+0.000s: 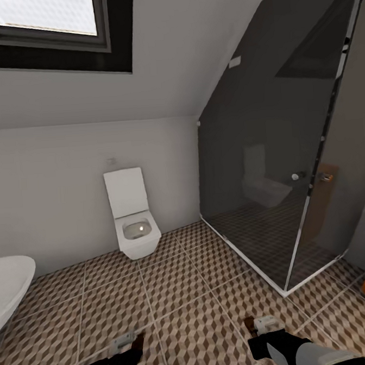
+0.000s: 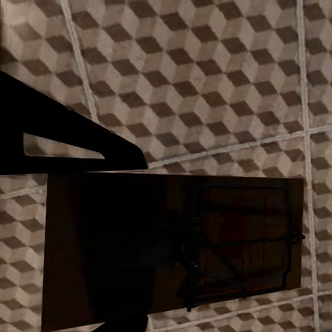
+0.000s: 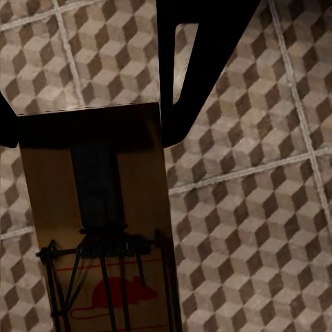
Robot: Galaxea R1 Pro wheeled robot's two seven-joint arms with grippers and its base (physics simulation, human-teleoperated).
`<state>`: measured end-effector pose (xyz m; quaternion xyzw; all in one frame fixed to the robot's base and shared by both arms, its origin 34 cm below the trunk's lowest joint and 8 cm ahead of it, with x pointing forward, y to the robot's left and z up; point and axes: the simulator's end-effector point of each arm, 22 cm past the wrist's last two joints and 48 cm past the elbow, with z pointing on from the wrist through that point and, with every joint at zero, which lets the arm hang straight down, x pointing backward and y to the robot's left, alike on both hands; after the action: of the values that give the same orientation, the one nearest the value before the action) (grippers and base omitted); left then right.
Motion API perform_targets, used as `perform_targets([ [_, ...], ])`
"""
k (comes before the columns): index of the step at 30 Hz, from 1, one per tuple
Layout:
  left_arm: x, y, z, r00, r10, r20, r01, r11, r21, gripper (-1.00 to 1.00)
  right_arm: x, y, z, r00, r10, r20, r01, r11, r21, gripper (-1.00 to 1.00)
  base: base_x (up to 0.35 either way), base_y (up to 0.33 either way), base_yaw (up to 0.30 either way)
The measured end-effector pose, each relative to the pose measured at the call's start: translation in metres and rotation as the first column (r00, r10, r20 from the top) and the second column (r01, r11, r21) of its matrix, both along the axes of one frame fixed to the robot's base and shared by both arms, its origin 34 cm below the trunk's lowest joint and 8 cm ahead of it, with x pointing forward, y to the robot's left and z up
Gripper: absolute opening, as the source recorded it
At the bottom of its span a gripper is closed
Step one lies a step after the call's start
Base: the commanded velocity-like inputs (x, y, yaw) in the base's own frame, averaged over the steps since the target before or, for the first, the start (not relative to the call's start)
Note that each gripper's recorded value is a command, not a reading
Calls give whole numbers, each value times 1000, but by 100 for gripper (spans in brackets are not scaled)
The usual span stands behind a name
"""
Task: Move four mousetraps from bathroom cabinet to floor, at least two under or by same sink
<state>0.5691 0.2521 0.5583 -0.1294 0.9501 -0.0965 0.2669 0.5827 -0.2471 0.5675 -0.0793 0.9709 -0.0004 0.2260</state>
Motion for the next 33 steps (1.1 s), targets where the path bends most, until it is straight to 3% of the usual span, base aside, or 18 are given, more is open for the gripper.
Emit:
perform_targets([
  [33, 0, 2, 0, 1000, 3, 0, -3, 1000, 2, -100, 0, 0, 0, 1000, -1, -1, 1, 1000, -2, -100, 0, 0, 282],
])
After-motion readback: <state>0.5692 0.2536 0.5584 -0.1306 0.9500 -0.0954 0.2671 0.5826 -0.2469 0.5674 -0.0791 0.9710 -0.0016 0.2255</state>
